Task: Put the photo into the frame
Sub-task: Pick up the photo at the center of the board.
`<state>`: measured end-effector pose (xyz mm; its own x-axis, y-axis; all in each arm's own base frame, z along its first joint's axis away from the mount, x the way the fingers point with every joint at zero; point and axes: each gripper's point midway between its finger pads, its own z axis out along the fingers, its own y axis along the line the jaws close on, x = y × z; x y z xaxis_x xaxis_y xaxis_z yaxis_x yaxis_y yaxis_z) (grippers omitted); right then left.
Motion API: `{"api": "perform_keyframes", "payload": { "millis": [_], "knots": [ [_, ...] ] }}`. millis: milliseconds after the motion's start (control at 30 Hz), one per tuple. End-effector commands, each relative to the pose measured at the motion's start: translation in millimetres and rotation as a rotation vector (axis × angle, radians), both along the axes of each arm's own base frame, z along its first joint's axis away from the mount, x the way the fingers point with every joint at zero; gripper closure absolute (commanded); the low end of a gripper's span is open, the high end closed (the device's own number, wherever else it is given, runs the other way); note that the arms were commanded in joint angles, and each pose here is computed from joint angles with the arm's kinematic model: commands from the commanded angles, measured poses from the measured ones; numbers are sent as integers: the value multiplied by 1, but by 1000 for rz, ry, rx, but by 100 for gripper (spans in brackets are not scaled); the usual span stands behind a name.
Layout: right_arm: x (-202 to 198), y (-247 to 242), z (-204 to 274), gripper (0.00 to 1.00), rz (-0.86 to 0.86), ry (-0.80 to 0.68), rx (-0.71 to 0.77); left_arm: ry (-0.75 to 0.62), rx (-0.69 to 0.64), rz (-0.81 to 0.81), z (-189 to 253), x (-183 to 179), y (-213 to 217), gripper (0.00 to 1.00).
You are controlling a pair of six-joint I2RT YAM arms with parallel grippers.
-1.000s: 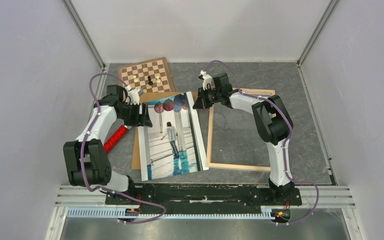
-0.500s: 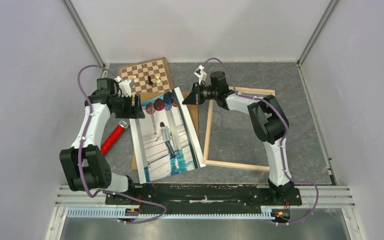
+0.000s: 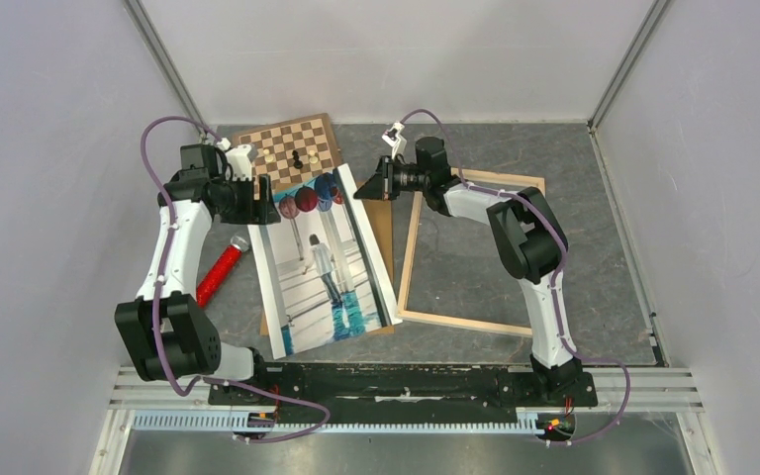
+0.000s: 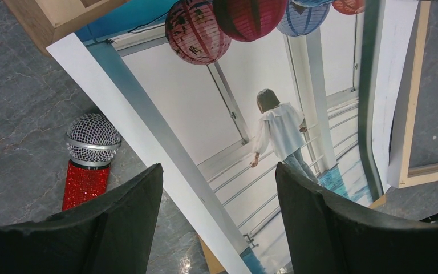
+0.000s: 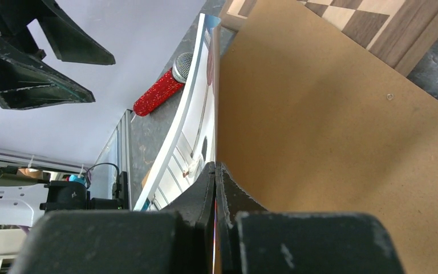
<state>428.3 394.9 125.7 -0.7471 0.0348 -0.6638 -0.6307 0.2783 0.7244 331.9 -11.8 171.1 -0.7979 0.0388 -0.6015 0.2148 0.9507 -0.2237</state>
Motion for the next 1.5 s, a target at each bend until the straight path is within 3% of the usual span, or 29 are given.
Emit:
{"api": "perform_keyframes", "payload": {
  "millis": [0, 333, 567, 867, 1467],
  "knots": [
    [0, 2, 45, 100, 8, -106, 87, -57, 16, -11, 13, 10, 4, 21],
    [-8, -18, 61, 100, -15, -154, 78, -144, 76, -44, 30, 34, 16, 17],
    [-15, -28, 78, 100, -9, -208, 95, -136, 131, -100, 20, 53, 38, 17],
    [-25, -29, 113, 100, 2, -245, 171, -131, 100, -88, 15, 65, 56, 16],
    [-36, -34, 149, 100, 10, -287, 216, -147, -9, -288, -5, 57, 41, 16]
  ]
}}
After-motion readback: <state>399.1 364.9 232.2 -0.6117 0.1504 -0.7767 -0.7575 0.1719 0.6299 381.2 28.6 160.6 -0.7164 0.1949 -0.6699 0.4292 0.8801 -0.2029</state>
